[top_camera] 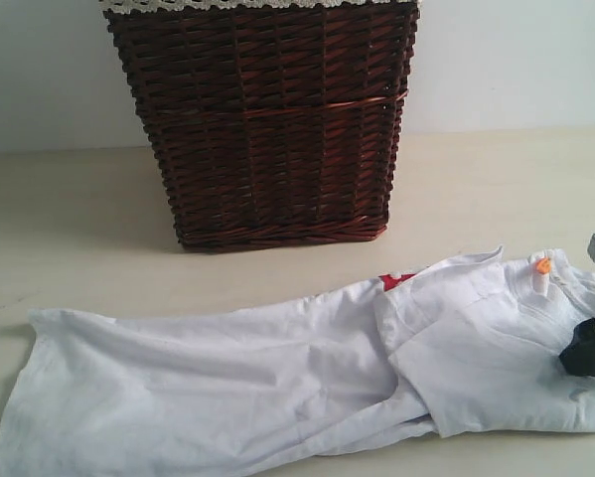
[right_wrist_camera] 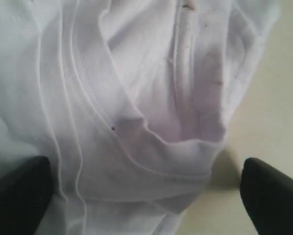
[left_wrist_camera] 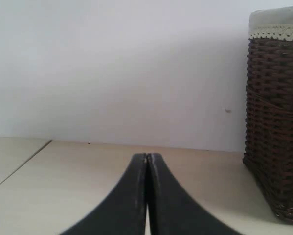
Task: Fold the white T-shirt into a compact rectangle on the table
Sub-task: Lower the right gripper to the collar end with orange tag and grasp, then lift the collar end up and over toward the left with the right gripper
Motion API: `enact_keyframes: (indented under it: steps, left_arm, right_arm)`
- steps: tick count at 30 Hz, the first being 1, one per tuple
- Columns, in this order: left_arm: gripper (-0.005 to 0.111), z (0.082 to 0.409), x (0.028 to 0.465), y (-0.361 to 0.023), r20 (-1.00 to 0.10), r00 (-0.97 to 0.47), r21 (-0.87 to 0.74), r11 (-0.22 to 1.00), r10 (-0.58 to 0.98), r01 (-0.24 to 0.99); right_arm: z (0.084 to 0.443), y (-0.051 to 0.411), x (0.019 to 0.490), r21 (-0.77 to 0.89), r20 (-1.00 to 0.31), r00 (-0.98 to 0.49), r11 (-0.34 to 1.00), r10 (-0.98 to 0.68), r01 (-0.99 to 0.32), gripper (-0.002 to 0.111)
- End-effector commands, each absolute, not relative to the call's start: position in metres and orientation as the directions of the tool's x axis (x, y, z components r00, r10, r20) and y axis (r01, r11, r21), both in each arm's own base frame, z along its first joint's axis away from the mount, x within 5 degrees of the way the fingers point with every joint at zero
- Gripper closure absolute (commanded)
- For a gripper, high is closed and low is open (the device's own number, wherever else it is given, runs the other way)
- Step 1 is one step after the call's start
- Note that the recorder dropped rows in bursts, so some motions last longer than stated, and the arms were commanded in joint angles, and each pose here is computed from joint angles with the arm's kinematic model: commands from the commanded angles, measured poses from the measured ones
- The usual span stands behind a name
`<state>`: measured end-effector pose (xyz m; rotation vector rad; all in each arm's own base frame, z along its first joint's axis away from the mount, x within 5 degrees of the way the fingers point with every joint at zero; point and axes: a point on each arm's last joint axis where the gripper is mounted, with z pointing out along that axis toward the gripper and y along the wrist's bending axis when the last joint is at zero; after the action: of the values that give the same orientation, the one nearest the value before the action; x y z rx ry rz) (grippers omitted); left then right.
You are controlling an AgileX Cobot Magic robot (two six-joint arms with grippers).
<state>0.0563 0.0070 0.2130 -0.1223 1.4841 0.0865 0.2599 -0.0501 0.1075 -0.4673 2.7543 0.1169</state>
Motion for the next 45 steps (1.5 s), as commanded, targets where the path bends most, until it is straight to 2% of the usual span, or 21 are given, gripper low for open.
enact_keyframes:
  steps: [1,6,9,12,19,20,27,32,38,45]
  left_arm:
    - [0.107,0.213,0.056,0.007,-0.996,0.093,-0.031,0.991,-0.019,-0.130]
    - [0.107,0.213,0.056,0.007,-0.996,0.093,-0.031,0.991,-0.019,-0.130]
    - [0.107,0.213,0.056,0.007,-0.996,0.093,-0.031,0.991,-0.019,-0.130]
    - [0.107,0.213,0.056,0.007,-0.996,0.093,-0.031,0.991,-0.019,-0.130]
    - [0.107,0.213,0.056,0.007,-0.996,0.093,-0.031,0.991,-0.019,-0.130]
    - [0.107,0.213,0.056,0.007,-0.996,0.093,-0.031,0.991,-0.019,-0.130]
    - [0.107,0.213,0.056,0.007,-0.996,0.093,-0.031,0.991,-0.019,-0.130]
    - [0.107,0.213,0.056,0.007,-0.996,0.093,-0.031,0.991,-0.019,-0.130]
    - [0.107,0.213,0.056,0.007,-0.996,0.093,-0.031,0.991,-0.019,-0.130]
    - [0.107,0.213,0.056,0.007,-0.996,0.093,-0.031,0.991,-0.019,-0.130]
  right_arm:
    - [0.093,-0.048,0.257,0.067,-0.298,-0.885,0.917,-0.358,-0.394,0.003]
    - [0.090,-0.046,0.259,0.073,-0.325,-0.864,0.901,-0.384,-0.427,0.004]
    - [0.090,-0.041,0.258,0.113,-0.338,-0.846,0.874,-0.413,-0.472,0.012]
    - [0.089,-0.037,0.256,0.160,-0.342,-0.846,0.862,-0.409,-0.481,0.030]
    - [0.090,-0.036,0.257,0.175,-0.352,-0.859,0.875,-0.373,-0.452,0.099]
    - [0.090,-0.036,0.258,0.178,-0.354,-0.861,0.878,-0.364,-0.444,0.106]
    - [0.095,-0.037,0.258,0.161,-0.367,-0.855,0.880,-0.368,-0.447,0.108]
    - [0.119,-0.044,0.258,0.088,-0.421,-0.829,0.892,-0.369,-0.442,0.108]
    - [0.150,-0.083,0.243,-0.037,-0.461,-0.818,0.929,-0.343,-0.369,0.108]
    - [0.146,-0.121,0.226,-0.086,-0.415,-0.852,0.947,-0.318,-0.311,0.108]
